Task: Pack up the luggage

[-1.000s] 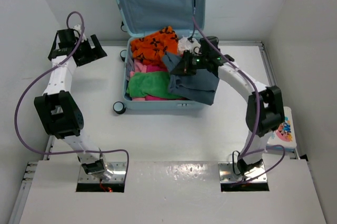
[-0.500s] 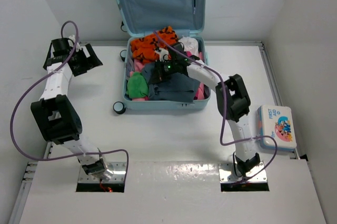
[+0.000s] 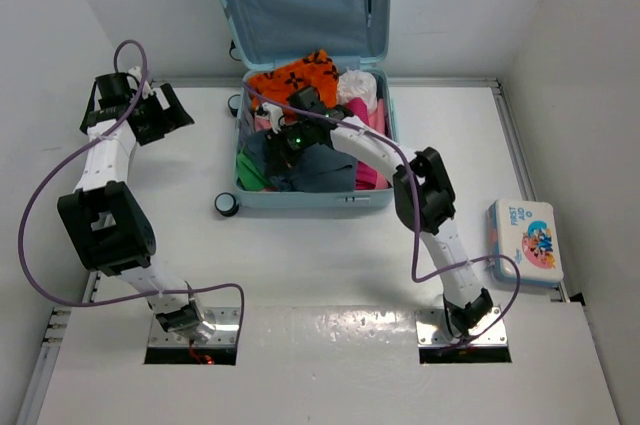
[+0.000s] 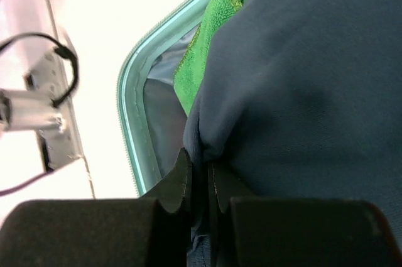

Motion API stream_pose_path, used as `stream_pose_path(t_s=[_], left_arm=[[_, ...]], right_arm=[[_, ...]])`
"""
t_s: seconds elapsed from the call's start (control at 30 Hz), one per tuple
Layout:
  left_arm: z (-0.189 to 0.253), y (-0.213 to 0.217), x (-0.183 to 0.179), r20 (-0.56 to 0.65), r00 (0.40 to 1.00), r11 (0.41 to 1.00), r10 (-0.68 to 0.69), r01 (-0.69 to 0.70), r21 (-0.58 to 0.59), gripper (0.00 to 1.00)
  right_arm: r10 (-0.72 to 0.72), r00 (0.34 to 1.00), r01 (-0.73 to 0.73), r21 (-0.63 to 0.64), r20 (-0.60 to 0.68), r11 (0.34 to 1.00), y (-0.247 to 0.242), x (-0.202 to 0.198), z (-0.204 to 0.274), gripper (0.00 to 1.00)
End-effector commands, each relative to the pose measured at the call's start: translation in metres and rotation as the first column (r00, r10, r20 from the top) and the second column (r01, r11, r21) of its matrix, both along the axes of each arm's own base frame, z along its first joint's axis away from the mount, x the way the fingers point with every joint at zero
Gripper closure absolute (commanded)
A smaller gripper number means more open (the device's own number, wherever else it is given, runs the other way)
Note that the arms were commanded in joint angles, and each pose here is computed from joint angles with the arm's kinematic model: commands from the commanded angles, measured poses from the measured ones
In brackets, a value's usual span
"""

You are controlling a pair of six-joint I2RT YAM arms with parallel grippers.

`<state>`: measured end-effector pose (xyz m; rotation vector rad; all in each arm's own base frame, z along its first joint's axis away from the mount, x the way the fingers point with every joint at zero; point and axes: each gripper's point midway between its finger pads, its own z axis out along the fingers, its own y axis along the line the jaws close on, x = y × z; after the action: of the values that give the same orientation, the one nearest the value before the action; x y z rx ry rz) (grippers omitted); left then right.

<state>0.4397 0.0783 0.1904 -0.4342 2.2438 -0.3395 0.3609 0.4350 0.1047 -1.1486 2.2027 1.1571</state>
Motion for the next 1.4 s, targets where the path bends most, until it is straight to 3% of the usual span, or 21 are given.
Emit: stream_pose_path(t_s=[0.0, 0.17, 0.27, 0.3, 0.37, 0.43, 0.57, 0.6, 0.73, 0.83, 0.93, 0.97, 1.0, 1.07, 1.1, 1.13, 1.37], left_arm=[[0.016, 0.004, 0.007, 0.054, 0.999, 1.000, 0.003, -0.003, 0.003, 0.06], [0.013, 0.000, 0.010, 0.052, 0.999, 1.000, 0.005, -0.005, -0.012, 0.06], [0.014, -0.009, 0.011, 0.051, 0.999, 1.000, -0.009, 0.010, -0.019, 0.06], [0.013, -0.008, 0.011, 0.049, 0.999, 1.000, -0.002, 0.003, -0.014, 0.06], [0.013, -0.011, 0.014, 0.049, 0.999, 1.000, -0.011, 0.012, -0.014, 0.06], [0.016, -0.014, 0.017, 0.056, 0.998, 1.000, -0.015, 0.015, -0.005, 0.06], [0.021, -0.016, 0.020, 0.072, 0.997, 1.000, -0.019, 0.019, 0.006, 0.06], [0.021, -0.016, 0.020, 0.072, 0.997, 1.000, -0.019, 0.019, 0.006, 0.06], [0.024, -0.024, 0.025, 0.091, 0.995, 0.999, -0.038, 0.037, 0.011, 0.06], [0.030, -0.029, 0.026, 0.111, 0.992, 0.998, -0.060, 0.058, 0.019, 0.06], [0.032, -0.034, 0.028, 0.119, 0.990, 0.997, -0.071, 0.069, 0.022, 0.06], [0.032, -0.038, 0.028, 0.119, 0.990, 0.997, -0.080, 0.078, 0.022, 0.06], [0.032, -0.038, 0.028, 0.119, 0.990, 0.997, -0.080, 0.078, 0.022, 0.06], [0.032, -0.038, 0.028, 0.119, 0.990, 0.997, -0.080, 0.078, 0.022, 0.06], [0.031, -0.041, 0.029, 0.118, 0.990, 0.997, -0.081, 0.079, 0.028, 0.06], [0.031, -0.041, 0.029, 0.118, 0.990, 0.997, -0.081, 0.079, 0.028, 0.06], [0.034, -0.036, 0.030, 0.125, 0.989, 0.996, -0.081, 0.074, 0.058, 0.06]], right_arm=[[0.067, 0.996, -0.066, -0.017, 0.062, 0.998, 0.007, -0.008, -0.004, 1.00], [-0.091, 0.992, 0.097, -0.062, 0.091, 0.993, 0.000, 0.033, -0.020, 1.00], [-0.131, 0.988, 0.137, -0.077, 0.077, 0.988, -0.005, 0.042, -0.031, 0.79], [-0.137, 0.988, 0.143, -0.082, 0.072, 0.986, -0.004, 0.041, -0.033, 0.62], [-0.143, 0.988, 0.148, -0.095, 0.055, 0.984, -0.004, 0.037, -0.038, 0.45], [-0.143, 0.988, 0.148, -0.095, 0.056, 0.984, -0.005, 0.035, -0.035, 0.39], [-0.131, 0.985, 0.136, -0.041, 0.113, 0.990, -0.009, 0.035, 0.010, 0.30], [-0.127, 0.987, 0.130, -0.029, 0.103, 0.991, -0.011, 0.032, 0.017, 0.22], [-0.176, 0.975, 0.167, 0.073, 0.139, 0.983, -0.044, 0.027, 0.095, 0.20], [-0.207, 0.953, 0.182, 0.129, 0.219, 0.975, -0.081, 0.017, 0.141, 0.22], [-0.189, 0.951, 0.180, 0.059, 0.243, 0.982, -0.116, 0.001, 0.124, 0.41], [-0.185, 0.954, 0.183, 0.033, 0.234, 0.983, -0.128, -0.004, 0.120, 0.48], [-0.148, 0.959, 0.154, -0.007, 0.243, 0.988, -0.135, -0.009, 0.105, 0.64], [-0.105, 0.974, 0.125, -0.087, 0.203, 0.988, -0.149, -0.027, 0.082, 0.82], [-0.095, 0.978, 0.120, -0.128, 0.188, 0.984, -0.157, -0.034, 0.062, 0.95], [-0.095, 0.979, 0.123, -0.150, 0.181, 0.981, -0.161, -0.037, 0.053, 1.00], [-0.064, 0.993, 0.083, -0.208, 0.099, 0.975, -0.160, -0.056, 0.016, 1.00]])
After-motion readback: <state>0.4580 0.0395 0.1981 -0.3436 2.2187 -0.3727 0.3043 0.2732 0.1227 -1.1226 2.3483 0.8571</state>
